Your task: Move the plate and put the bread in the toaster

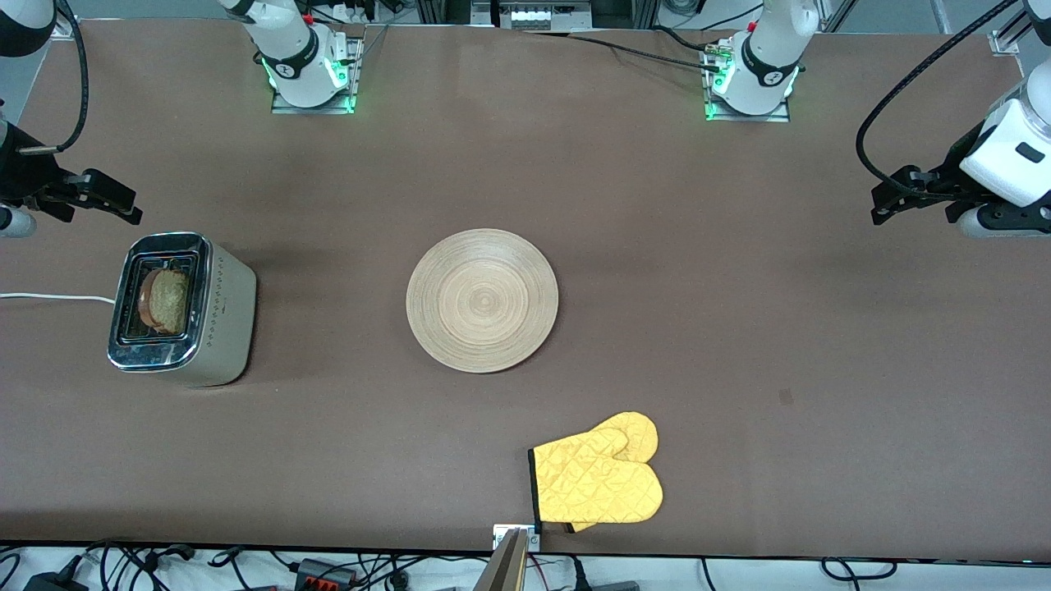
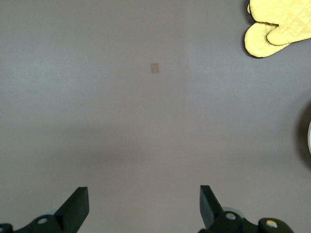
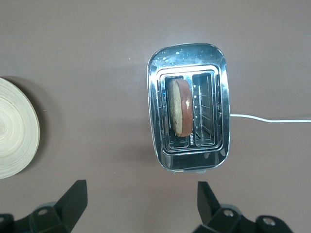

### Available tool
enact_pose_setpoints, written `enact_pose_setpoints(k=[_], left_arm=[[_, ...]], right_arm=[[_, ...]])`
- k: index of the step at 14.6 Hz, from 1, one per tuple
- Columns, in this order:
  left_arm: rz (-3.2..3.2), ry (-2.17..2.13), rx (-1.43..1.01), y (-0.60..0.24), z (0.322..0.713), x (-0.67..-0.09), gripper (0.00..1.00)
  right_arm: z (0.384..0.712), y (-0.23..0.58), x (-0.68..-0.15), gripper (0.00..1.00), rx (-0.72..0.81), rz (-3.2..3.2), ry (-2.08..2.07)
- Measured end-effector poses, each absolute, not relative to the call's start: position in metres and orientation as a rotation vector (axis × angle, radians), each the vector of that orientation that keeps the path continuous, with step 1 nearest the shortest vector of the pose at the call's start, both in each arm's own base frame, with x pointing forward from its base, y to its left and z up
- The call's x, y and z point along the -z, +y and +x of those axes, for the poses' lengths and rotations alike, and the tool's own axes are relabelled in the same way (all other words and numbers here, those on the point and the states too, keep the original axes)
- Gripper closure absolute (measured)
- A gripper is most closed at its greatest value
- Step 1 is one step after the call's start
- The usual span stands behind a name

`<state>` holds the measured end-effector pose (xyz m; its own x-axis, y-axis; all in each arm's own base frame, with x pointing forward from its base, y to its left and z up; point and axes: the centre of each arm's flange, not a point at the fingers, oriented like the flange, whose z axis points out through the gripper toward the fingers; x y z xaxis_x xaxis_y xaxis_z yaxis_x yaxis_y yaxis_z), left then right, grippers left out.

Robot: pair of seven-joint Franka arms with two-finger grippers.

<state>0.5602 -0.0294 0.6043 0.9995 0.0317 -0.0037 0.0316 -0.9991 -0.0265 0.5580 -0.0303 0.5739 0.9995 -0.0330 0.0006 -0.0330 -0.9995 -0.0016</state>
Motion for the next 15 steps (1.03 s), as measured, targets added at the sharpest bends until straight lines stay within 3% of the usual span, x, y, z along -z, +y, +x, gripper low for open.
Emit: enact_pose_setpoints(k=[15], left_arm=[[-3.115,-0.047,-0.006,-0.0302,0.5601,-0.6044,0.00]], right_arm=[[0.5552,-0.0305,-0.5725,0.00,-0.034,-3.139,0.052]])
